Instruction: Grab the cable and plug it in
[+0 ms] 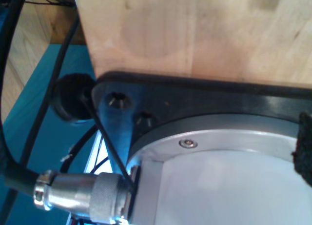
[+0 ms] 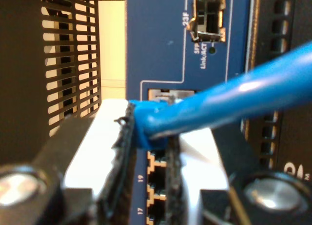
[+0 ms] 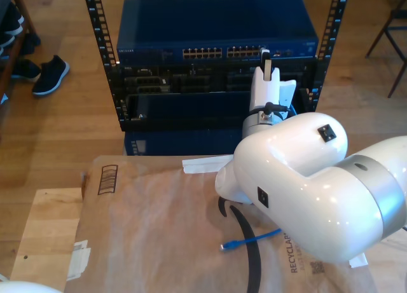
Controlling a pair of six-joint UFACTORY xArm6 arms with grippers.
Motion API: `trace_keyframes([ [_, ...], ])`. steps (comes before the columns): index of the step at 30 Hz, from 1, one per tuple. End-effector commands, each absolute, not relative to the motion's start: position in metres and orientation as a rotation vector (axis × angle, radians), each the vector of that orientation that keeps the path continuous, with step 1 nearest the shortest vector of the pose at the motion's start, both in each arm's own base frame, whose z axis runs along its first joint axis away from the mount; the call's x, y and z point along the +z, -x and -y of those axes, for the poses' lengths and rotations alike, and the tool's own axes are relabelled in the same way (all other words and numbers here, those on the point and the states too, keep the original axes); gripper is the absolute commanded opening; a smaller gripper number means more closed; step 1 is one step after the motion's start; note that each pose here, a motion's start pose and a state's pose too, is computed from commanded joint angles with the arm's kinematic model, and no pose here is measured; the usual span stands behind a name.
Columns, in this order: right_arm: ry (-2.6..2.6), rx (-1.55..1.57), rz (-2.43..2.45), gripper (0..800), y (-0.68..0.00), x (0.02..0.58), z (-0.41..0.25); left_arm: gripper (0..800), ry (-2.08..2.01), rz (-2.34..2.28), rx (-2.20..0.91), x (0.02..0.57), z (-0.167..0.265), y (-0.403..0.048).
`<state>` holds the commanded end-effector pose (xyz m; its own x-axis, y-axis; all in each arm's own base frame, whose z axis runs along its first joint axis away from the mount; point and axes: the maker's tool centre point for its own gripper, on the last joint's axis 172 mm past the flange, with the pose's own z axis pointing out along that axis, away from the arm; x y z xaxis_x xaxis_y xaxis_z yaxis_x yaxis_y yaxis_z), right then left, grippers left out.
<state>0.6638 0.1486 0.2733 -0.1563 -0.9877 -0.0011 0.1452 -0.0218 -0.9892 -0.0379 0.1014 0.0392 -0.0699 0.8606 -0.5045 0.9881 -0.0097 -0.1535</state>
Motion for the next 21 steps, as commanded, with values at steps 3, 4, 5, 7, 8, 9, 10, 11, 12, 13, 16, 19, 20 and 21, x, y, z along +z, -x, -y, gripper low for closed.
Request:
trace_keyframes([
  [3, 1.029, -1.395, -1.203, 0, -0.6641, 0.2737, -0.1503, 799, -1.942, -2.003, -0.696, 0.0392, -0.1015, 0.0378],
  [4, 1.025, -1.395, -1.202, 0, -0.6645, 0.275, -0.1505, 799, -1.94, -2.004, -0.696, 0.0392, -0.1014, 0.0379],
  [5, 1.025, -1.395, -1.202, 0, -0.6645, 0.275, -0.1505, 799, -1.94, -2.004, -0.696, 0.0392, -0.1014, 0.0379],
  [7, 1.025, -1.396, -1.203, 0, -0.6645, 0.2749, -0.1501, 799, -1.94, -2.004, -0.696, 0.0392, -0.1014, 0.0379],
  [8, 1.024, -1.395, -1.203, 0, -0.6649, 0.2751, -0.1503, 799, -1.942, -2.003, -0.696, 0.0392, -0.1015, 0.0378],
  [9, 1.024, -1.395, -1.203, 0, -0.6649, 0.2751, -0.1503, 799, -1.94, -2.004, -0.696, 0.0392, -0.1014, 0.0379],
  [10, 1.028, -1.394, -1.203, 0, -0.6647, 0.2736, -0.1506, 799, -1.94, -2.004, -0.696, 0.0392, -0.1014, 0.0379],
  [11, 1.028, -1.395, -1.204, 0, -0.6652, 0.2732, -0.1497, 799, -1.94, -2.004, -0.696, 0.0392, -0.1014, 0.0379],
  [12, 1.028, -1.396, -1.206, 0, -0.6649, 0.2725, -0.1492, 799, -1.942, -2.003, -0.696, 0.0392, -0.1015, 0.0378],
  [13, 1.03, -1.394, -1.204, 0, -0.6647, 0.2726, -0.1506, 799, -1.94, -2.004, -0.696, 0.0392, -0.1014, 0.0379],
  [16, 1.029, -1.395, -1.205, 0, -0.6652, 0.2722, -0.1497, 799, -1.94, -2.004, -0.696, 0.0392, -0.1014, 0.0379],
  [19, 1.025, -1.395, -1.205, 0, -0.6659, 0.2737, -0.1497, 799, -1.94, -2.004, -0.696, 0.0392, -0.1014, 0.0379],
  [20, 1.025, -1.395, -1.205, 0, -0.6662, 0.2733, -0.1498, 799, -1.942, -2.003, -0.696, 0.0392, -0.1015, 0.0378],
  [21, 1.023, -1.395, -1.204, 0, -0.6667, 0.2741, -0.1493, 799, -1.94, -2.004, -0.696, 0.0392, -0.1014, 0.0379],
])
